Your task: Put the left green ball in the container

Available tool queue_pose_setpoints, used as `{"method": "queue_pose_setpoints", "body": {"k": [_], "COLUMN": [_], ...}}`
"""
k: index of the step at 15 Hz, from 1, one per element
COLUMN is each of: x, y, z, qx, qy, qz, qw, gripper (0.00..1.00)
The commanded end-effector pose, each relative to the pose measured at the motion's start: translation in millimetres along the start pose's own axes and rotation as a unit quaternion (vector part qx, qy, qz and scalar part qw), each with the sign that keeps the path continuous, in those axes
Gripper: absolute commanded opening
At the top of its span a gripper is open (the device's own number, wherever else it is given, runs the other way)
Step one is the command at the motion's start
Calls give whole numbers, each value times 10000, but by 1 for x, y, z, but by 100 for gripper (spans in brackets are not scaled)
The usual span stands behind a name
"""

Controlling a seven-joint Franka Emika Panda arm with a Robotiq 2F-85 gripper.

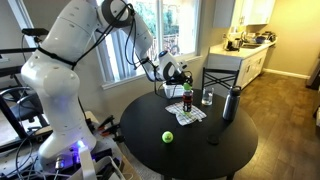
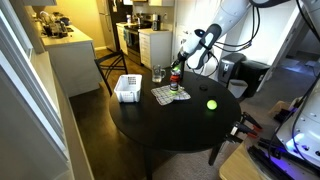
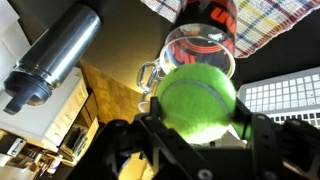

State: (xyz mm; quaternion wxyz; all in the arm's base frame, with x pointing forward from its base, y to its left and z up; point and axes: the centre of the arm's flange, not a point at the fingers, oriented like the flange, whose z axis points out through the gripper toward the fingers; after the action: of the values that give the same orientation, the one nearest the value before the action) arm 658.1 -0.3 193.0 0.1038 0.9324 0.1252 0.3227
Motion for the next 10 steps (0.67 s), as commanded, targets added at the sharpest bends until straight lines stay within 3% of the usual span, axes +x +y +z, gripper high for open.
{"method": "queue_pose_setpoints", "body": {"k": [1, 2, 5, 10], "x": [-2, -2, -1, -3], "y": [-1, -2, -5, -11], "z": [-9, -9, -8, -6], "qx": [-87, -93, -90, -41], "qy": [59, 53, 57, 34], "qz": [-7, -4, -24, -44], "qw": [9999, 9999, 9999, 10000], "gripper": [43, 92, 99, 100]}}
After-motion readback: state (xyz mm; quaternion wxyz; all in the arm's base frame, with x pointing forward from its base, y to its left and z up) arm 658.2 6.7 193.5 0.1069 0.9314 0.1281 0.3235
